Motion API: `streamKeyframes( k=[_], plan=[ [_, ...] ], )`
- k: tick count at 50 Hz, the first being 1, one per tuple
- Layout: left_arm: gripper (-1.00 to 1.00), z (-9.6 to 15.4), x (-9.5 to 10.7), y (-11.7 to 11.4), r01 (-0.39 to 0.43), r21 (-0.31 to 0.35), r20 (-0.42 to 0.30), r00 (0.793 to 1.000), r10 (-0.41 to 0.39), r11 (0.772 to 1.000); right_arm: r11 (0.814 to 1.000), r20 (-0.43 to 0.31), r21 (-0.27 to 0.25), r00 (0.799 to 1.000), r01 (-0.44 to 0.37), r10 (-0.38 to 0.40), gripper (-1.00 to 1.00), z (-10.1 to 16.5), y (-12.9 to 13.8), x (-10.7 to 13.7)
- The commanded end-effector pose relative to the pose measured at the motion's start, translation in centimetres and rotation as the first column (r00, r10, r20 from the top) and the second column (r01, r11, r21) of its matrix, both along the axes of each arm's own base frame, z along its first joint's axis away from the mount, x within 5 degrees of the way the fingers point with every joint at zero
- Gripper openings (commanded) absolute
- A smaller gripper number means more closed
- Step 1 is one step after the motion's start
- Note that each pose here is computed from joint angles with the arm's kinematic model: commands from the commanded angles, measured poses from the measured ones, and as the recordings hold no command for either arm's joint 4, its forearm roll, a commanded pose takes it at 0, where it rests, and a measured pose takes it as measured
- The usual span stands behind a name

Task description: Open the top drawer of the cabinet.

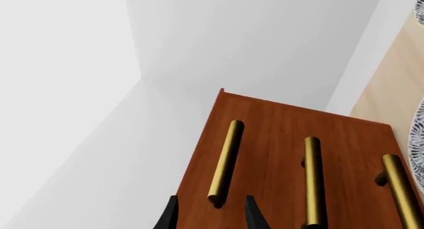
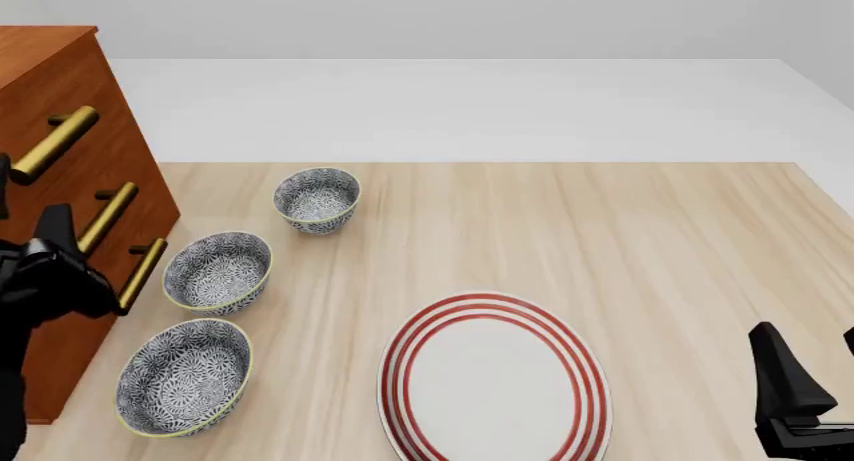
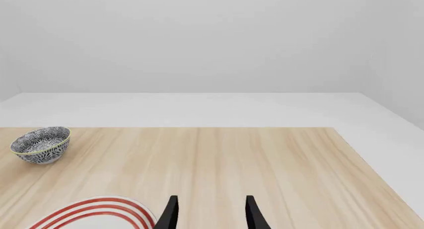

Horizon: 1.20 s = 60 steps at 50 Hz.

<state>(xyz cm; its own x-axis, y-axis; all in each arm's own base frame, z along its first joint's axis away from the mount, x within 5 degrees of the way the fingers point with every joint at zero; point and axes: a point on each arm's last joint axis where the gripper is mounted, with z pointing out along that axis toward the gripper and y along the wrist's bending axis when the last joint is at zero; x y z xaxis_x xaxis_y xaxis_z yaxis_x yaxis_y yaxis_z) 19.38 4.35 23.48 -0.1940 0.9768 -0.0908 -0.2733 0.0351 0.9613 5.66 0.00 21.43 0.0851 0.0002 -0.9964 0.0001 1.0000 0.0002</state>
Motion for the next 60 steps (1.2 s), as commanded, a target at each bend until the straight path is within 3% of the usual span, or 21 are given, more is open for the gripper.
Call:
streamKeyframes(
  k=[1,60],
  plan=[
    [1.00,0.0,0.6,0.2,-0.007,0.008,-0.008,1.000,0.007,1.000,1.000,0.000,0.000,1.000,0.000,0.000,1.00,0.0,0.0,0.0],
    [1.00,0.0,2.6,1.4,-0.035,0.002,-0.016,0.999,0.035,0.999,1.000,0.000,0.000,1.000,0.000,0.000,1.00,0.0,0.0,0.0]
  ],
)
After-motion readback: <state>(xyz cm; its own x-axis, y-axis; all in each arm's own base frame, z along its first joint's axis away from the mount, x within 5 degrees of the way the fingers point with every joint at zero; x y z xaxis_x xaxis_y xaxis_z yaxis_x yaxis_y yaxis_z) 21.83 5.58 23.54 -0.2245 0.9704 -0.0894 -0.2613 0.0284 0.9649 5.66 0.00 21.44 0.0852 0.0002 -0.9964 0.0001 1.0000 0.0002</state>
